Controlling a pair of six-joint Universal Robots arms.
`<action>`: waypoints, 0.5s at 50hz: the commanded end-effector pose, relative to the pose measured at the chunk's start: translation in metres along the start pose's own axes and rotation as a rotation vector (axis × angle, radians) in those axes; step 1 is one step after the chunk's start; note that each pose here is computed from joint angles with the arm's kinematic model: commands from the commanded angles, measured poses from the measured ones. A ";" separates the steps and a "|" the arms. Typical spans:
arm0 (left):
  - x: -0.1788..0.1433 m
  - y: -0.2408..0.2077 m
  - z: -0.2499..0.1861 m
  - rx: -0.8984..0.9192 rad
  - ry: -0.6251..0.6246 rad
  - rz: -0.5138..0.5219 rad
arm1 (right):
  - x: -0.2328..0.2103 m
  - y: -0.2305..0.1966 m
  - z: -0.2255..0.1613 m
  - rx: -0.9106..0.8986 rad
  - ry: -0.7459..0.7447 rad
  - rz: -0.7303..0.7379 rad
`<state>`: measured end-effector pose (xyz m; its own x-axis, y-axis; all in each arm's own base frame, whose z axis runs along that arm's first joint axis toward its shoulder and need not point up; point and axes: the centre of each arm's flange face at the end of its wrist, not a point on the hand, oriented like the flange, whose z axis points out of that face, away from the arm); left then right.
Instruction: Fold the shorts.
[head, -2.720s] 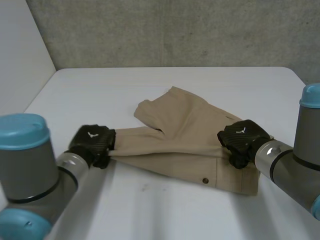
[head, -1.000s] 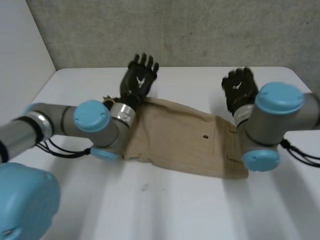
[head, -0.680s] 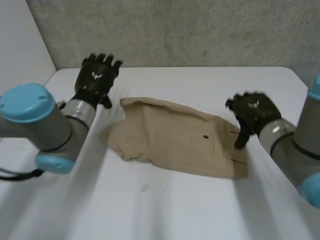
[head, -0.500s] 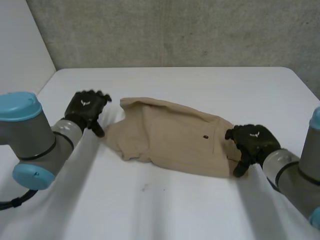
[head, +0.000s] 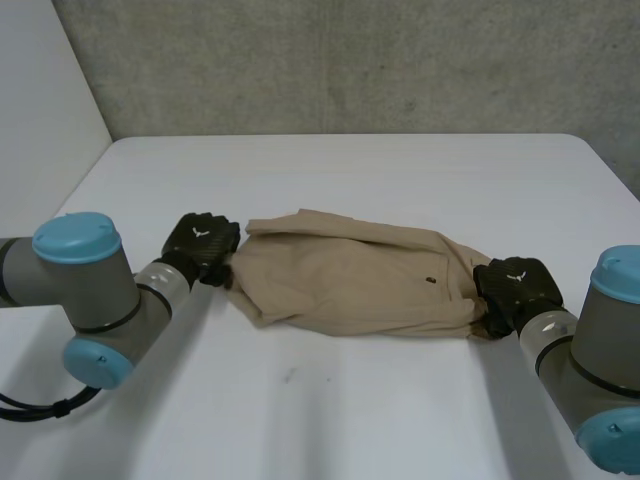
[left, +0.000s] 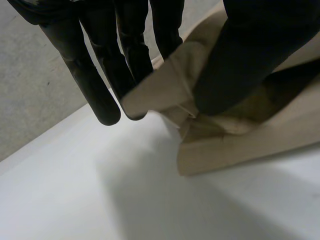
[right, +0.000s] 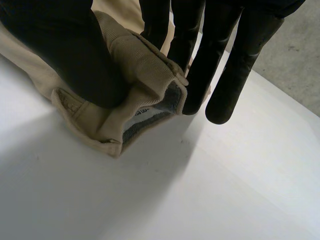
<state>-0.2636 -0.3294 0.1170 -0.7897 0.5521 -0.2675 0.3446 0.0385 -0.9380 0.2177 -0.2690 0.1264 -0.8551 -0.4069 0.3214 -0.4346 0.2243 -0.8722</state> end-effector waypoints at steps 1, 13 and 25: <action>0.014 -0.005 -0.006 0.001 0.037 0.074 | 0.005 -0.014 -0.001 0.046 0.017 -0.007; 0.004 -0.016 -0.069 -0.120 -0.124 0.366 | 0.013 -0.040 0.002 0.113 0.048 -0.141; 0.021 -0.016 -0.080 -0.101 -0.089 0.382 | 0.008 -0.029 0.000 0.030 0.003 -0.221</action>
<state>-0.2387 -0.2508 0.1431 -0.6331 0.4650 -0.6189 0.6810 -0.0457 -0.7309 0.2244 -0.2818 0.1589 -0.7517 -0.4256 0.5038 -0.5882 0.0871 -0.8040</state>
